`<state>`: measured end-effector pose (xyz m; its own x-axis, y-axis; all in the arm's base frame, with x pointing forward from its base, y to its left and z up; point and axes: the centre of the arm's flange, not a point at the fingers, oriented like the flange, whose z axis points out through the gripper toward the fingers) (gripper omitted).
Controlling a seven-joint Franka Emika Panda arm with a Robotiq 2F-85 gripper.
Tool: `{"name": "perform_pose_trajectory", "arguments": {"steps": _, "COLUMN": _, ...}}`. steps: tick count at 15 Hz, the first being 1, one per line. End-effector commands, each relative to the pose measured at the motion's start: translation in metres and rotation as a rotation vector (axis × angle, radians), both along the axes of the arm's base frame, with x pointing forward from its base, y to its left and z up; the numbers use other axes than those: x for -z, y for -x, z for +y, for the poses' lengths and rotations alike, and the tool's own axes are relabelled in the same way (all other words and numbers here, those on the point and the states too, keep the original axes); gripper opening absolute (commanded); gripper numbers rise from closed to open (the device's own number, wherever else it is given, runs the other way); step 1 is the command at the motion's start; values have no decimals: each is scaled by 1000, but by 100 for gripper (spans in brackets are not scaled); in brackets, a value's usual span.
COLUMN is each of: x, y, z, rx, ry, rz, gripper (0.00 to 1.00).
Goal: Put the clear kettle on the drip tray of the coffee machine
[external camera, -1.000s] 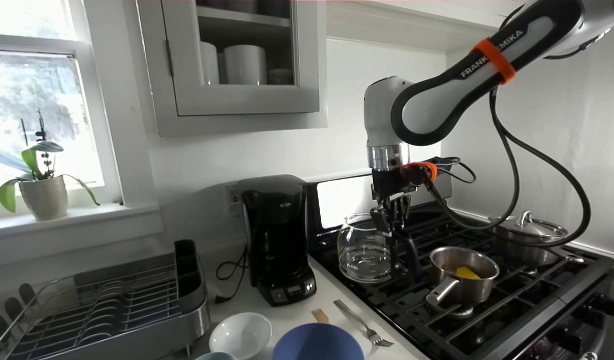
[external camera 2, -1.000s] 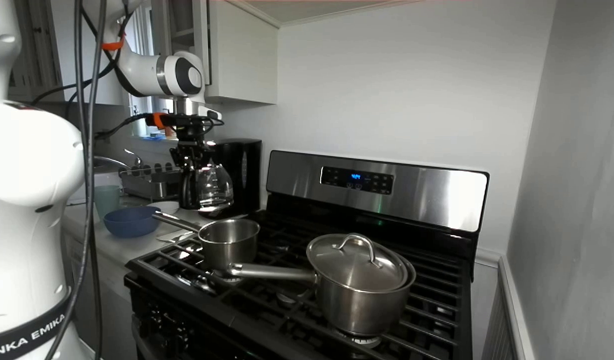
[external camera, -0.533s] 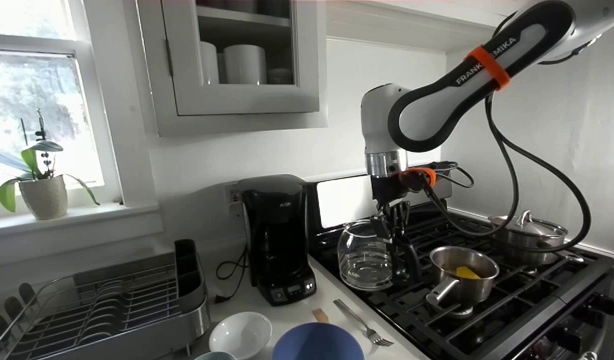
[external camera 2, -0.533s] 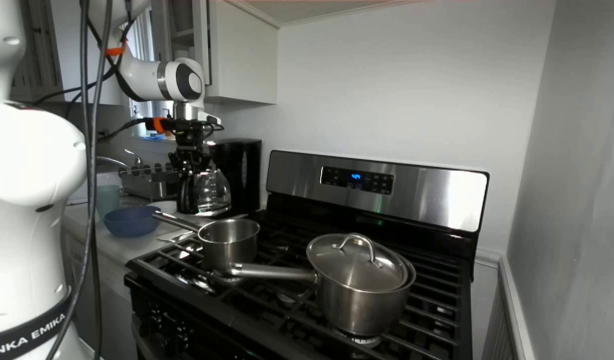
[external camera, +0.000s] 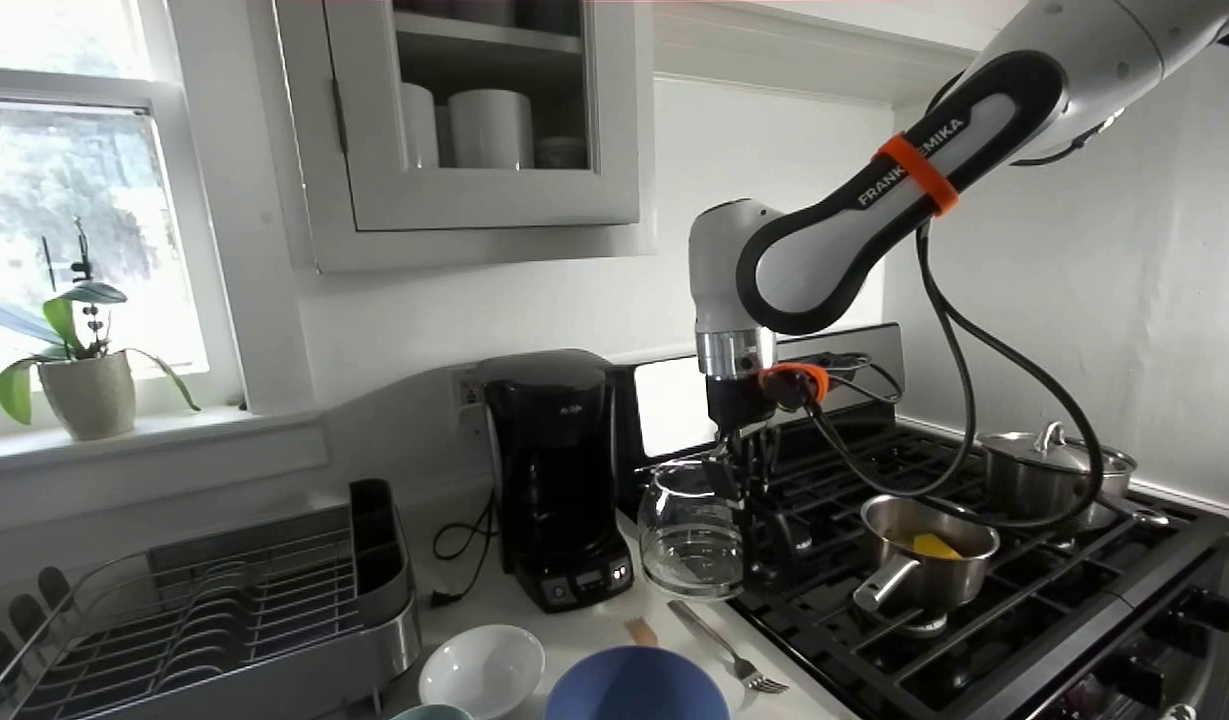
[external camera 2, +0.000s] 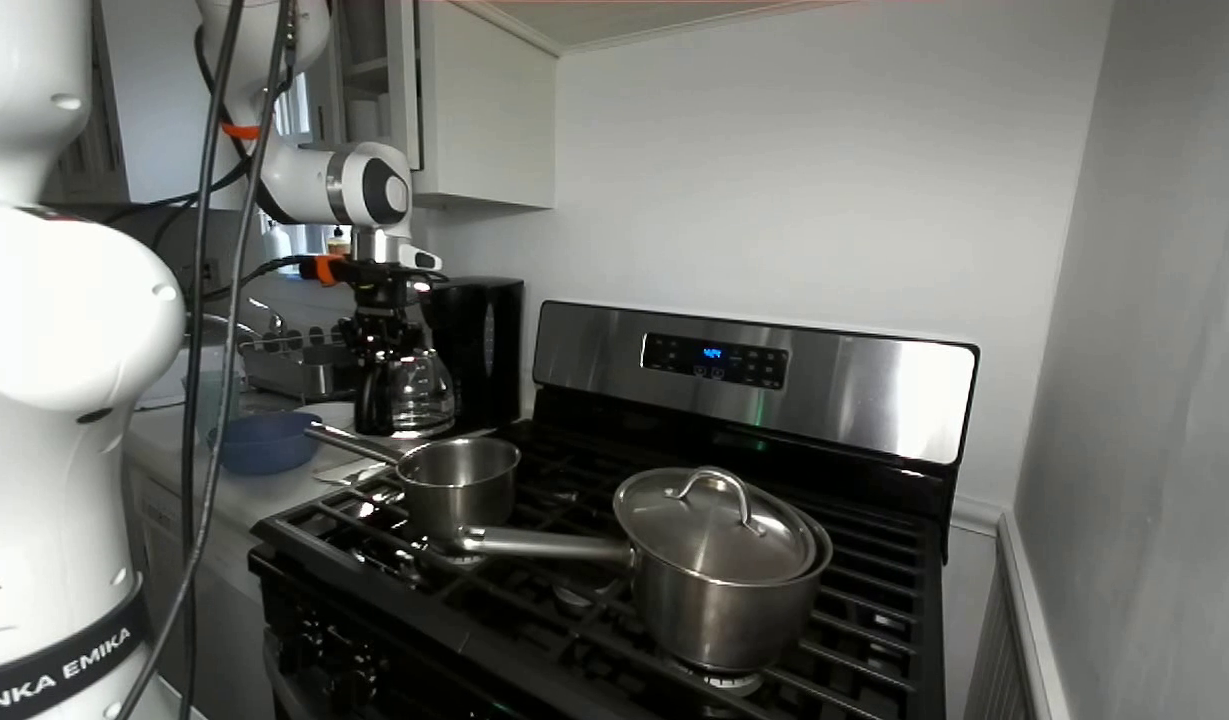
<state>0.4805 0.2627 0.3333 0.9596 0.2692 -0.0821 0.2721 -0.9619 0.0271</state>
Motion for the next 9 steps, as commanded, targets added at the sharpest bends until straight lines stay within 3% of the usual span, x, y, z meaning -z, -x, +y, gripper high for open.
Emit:
{"name": "perform_pose_trajectory", "arguments": {"steps": 1, "x": -7, "y": -25, "z": 27, "rx": -10, "ry": -39, "rz": -10, "gripper": 8}}
{"name": "perform_pose_trajectory", "arguments": {"steps": 9, "x": -3, "y": -68, "z": 63, "rx": 6, "ry": -98, "rz": -12, "gripper": 8}}
